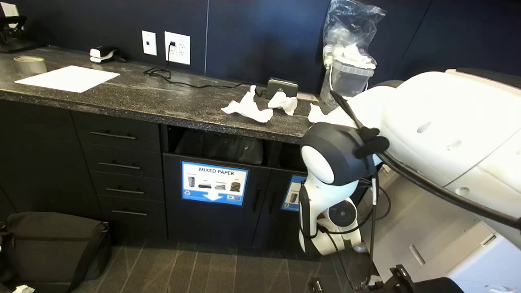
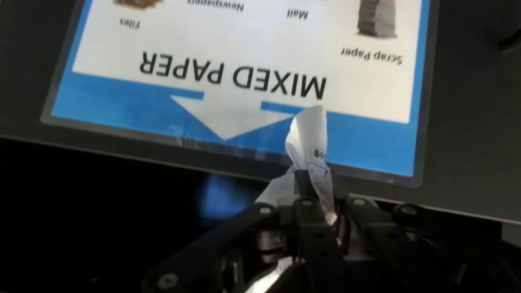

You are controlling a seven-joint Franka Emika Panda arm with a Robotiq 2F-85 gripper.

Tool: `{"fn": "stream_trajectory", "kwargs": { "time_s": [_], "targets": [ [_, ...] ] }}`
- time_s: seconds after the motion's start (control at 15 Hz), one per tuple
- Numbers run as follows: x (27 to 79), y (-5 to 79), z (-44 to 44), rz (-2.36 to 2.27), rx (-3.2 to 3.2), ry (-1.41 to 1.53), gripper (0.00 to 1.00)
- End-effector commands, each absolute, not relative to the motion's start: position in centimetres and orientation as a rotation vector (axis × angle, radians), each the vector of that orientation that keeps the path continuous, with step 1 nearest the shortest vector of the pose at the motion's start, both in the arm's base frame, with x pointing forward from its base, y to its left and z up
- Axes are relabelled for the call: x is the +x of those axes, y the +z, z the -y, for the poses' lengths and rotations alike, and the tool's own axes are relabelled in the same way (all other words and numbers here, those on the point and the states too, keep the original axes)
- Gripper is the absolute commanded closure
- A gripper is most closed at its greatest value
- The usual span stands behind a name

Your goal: Put the tissues inside the rubbish bin.

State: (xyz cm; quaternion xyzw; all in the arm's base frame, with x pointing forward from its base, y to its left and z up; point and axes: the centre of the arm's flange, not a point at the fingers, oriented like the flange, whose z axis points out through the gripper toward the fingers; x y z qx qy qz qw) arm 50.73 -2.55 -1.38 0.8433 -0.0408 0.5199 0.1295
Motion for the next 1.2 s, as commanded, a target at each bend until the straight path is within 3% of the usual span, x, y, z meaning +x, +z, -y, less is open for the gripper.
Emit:
{"fn": "stream_trajectory", "kwargs": {
  "time_s": [0.0,1.13],
  "targets": [
    [52.8,0.4,5.5,0.015,2.401,1.634,0.95],
    [64.6,0.6,14.4,-0.101,2.557,1.873,0.95]
  ]
}}
